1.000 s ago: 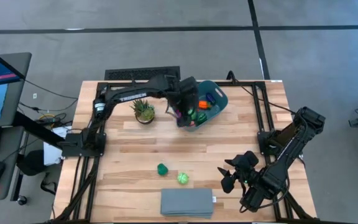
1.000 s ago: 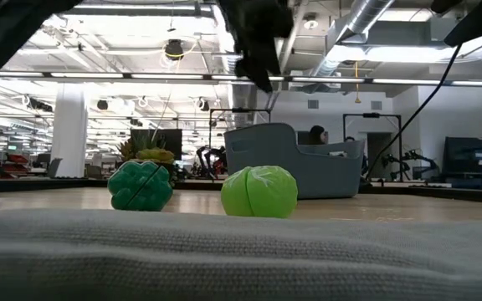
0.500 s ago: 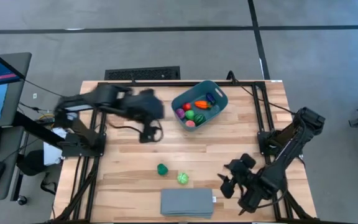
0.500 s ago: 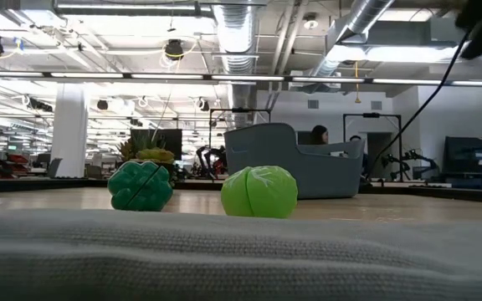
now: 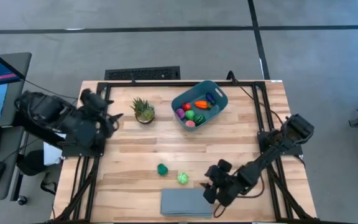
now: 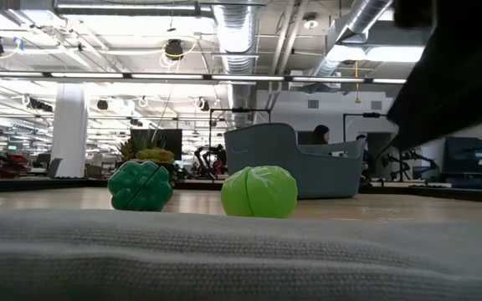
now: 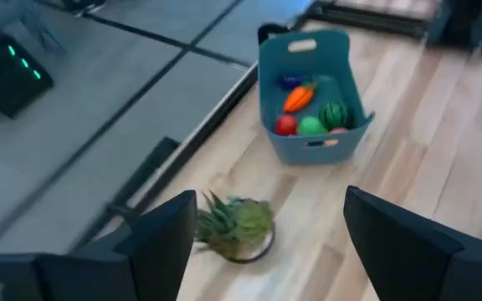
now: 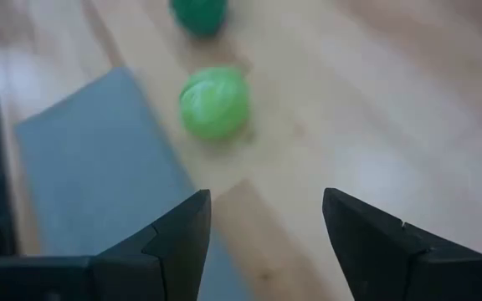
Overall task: Pick and placing Produce into tupperware
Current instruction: Put the bell pepper into the bin
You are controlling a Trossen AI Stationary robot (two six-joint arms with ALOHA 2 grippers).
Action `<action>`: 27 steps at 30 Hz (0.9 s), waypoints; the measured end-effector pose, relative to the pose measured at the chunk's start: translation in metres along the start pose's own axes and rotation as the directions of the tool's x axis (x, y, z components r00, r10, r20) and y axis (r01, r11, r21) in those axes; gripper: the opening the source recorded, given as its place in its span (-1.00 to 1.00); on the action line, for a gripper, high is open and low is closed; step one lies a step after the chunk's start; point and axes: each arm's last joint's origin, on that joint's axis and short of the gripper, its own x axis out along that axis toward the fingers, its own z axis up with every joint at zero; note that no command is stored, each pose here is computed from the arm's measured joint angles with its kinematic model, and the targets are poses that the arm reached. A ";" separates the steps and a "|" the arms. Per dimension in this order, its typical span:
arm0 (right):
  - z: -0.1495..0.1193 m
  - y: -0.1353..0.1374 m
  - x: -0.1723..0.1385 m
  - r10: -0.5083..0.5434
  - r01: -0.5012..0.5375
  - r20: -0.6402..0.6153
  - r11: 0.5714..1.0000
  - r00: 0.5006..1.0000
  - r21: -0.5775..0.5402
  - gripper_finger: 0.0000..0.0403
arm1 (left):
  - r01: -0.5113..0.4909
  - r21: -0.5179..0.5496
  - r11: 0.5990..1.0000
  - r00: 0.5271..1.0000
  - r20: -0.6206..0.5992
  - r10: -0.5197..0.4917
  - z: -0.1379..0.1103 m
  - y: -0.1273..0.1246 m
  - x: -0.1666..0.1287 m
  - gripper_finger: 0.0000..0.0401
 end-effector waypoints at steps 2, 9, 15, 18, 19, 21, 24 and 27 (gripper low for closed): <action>0.002 0.001 0.012 0.053 -0.051 -0.047 0.998 0.998 0.031 0.27 | 0.014 -0.105 0.994 1.000 0.022 -0.012 -0.027 0.011 0.000 0.45; 0.029 0.000 0.025 0.161 -0.152 -0.069 0.981 0.985 0.120 0.27 | 0.140 -0.310 0.940 0.990 0.046 -0.132 -0.094 0.025 0.018 0.45; 0.055 -0.001 0.012 0.230 -0.220 -0.027 0.953 0.973 0.208 0.27 | 0.154 -0.307 0.939 0.988 0.052 -0.145 -0.105 0.034 0.020 0.45; 0.066 -0.003 0.012 0.282 -0.262 -0.043 0.929 0.958 0.263 0.27 | 0.167 -0.287 0.943 0.986 0.061 -0.156 -0.106 0.040 0.018 0.45; 0.070 -0.004 0.013 0.308 -0.282 -0.046 0.914 0.950 0.291 0.27 | 0.171 -0.279 0.945 0.985 0.065 -0.159 -0.106 0.042 0.018 0.45; 0.077 -0.007 0.017 0.340 -0.300 -0.066 0.893 0.938 0.337 0.27 | 0.173 -0.267 0.948 0.985 0.077 -0.158 -0.106 0.045 0.017 0.45; 0.086 -0.013 0.027 0.353 -0.289 -0.078 0.858 0.933 0.424 0.29 | 0.176 -0.271 0.946 0.984 0.087 -0.158 -0.107 0.051 0.016 0.45; 0.094 -0.023 0.034 0.342 -0.250 -0.109 0.838 0.933 0.485 0.37 | 0.174 -0.262 0.949 0.984 0.084 -0.157 -0.108 0.053 0.016 0.45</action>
